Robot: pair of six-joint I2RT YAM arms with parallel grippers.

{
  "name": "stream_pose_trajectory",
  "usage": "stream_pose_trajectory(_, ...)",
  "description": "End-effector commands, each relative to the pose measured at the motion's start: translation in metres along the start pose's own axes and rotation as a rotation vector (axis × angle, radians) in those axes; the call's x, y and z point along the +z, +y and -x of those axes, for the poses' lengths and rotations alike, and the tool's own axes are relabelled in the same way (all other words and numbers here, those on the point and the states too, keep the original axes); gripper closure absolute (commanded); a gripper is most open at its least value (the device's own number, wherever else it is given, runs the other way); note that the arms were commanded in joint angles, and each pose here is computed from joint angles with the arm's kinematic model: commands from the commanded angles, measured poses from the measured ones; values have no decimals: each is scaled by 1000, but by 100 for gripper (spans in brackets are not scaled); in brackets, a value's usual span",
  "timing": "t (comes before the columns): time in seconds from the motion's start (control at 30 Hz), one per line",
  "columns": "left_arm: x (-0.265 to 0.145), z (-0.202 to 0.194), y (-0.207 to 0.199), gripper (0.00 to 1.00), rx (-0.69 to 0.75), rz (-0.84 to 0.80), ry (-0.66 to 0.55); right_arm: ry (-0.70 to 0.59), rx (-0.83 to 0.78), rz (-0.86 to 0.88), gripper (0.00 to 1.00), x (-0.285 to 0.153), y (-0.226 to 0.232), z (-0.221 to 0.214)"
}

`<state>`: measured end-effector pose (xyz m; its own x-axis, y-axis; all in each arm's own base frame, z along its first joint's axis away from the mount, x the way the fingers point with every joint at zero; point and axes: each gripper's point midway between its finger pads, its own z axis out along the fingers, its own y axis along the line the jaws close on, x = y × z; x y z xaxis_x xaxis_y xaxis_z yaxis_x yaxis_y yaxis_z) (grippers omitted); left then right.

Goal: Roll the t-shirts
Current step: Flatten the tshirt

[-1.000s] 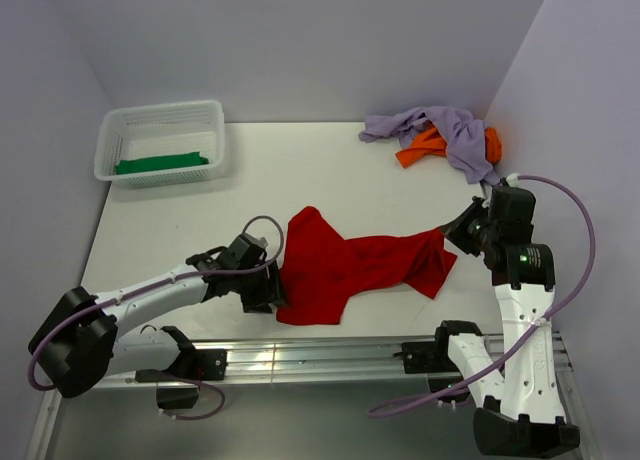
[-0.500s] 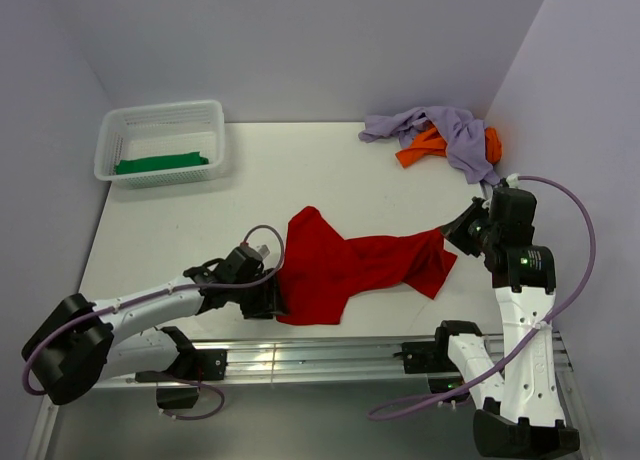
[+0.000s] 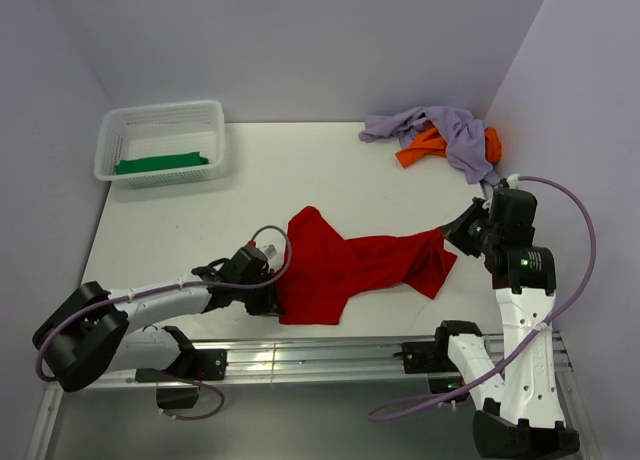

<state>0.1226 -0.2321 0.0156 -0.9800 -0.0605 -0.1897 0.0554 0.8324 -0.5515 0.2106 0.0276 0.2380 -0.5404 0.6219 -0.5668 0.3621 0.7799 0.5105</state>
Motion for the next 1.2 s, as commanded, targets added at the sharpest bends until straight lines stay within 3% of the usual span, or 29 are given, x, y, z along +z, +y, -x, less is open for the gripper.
stream_pose_trajectory(0.0, -1, -2, 5, 100, 34, 42, 3, -13, -20, 14, 100, -1, 2, 2)
stream_pose_trajectory(0.17, -41, 5, -29, 100, -21, 6, 9, 5, -30, -5, 100, 3, -2, 0)
stream_pose_trajectory(0.33, -109, 47, -92, 100, -92, -32, -41, 5, -18, 61, 100, 10, 16, 10)
stream_pose_trajectory(0.57, -217, 181, -155, 100, -187, -274, -340, -36, -89, 164, 100, 8, 72, 62)
stream_pose_trajectory(0.77, -317, 243, -201, 100, -127, -429, -609, -94, -178, 449, 100, -27, 148, 102)
stream_pose_trajectory(0.93, -392, 238, -226, 100, -22, -521, -833, -148, -243, 708, 100, -89, 193, 104)
stream_pose_trajectory(1.03, -453, 205, -231, 100, 69, -589, -1027, -228, -321, 879, 100, -154, 204, 85)
stream_pose_trajectory(1.17, -502, 170, -224, 100, 138, -629, -1223, -325, -364, 997, 100, -218, 200, 59)
